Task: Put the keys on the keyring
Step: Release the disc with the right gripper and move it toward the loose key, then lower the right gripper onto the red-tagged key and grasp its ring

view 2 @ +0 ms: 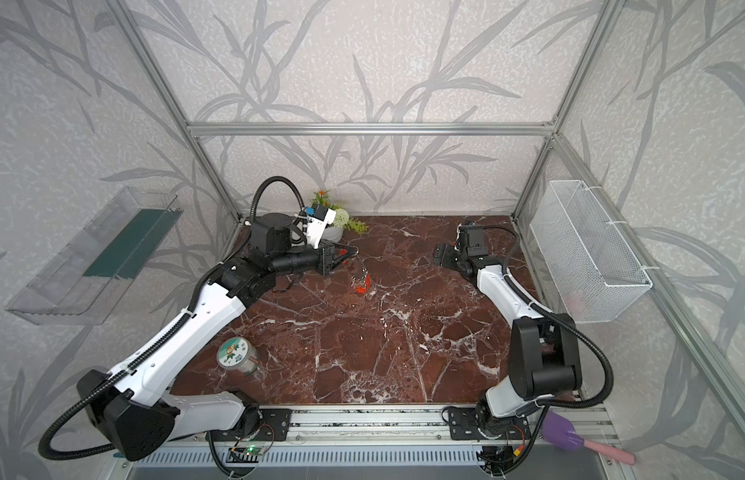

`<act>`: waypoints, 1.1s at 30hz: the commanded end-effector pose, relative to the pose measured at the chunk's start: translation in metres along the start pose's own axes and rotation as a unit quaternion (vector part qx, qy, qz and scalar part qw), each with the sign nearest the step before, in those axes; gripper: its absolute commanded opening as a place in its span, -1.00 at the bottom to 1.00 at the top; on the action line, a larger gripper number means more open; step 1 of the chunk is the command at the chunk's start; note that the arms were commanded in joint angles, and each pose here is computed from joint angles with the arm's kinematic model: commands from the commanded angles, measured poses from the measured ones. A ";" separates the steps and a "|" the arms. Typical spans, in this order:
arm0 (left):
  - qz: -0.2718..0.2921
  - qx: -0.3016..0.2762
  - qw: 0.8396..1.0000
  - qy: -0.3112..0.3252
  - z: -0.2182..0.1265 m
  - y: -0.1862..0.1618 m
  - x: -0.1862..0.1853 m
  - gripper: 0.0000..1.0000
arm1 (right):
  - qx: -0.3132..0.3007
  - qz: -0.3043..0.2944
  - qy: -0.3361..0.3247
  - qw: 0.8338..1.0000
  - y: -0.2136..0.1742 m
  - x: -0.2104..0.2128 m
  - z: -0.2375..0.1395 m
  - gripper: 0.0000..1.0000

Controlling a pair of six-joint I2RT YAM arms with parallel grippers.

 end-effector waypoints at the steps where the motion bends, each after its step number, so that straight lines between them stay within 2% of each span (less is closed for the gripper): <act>1: 0.026 -0.023 0.999 0.005 -0.012 0.012 -0.009 -1.00 | -0.025 0.014 0.002 1.000 0.028 -0.011 0.022 0.98; 12: 0.022 -0.036 0.998 0.038 -0.006 0.023 0.000 -1.00 | 0.006 0.041 -0.005 0.999 0.056 -0.047 0.111 0.98; 17: 0.019 -0.038 0.998 0.047 -0.002 0.028 0.003 -1.00 | 0.020 0.048 0.003 0.999 0.062 -0.054 0.140 0.98; 33: 0.001 -0.037 0.998 0.057 0.012 0.036 0.009 -1.00 | 0.055 0.064 0.002 0.996 0.060 -0.073 0.181 0.98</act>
Point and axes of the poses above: each gripper's point midway between its finger pads, its own z axis out along the fingers, its own x axis along the line the jaws close on, y = z × x, the point moved 3 cm from there along -z, back along the fingers, and after that the axes turned 12 degrees about -z, right-handed, at the moved point
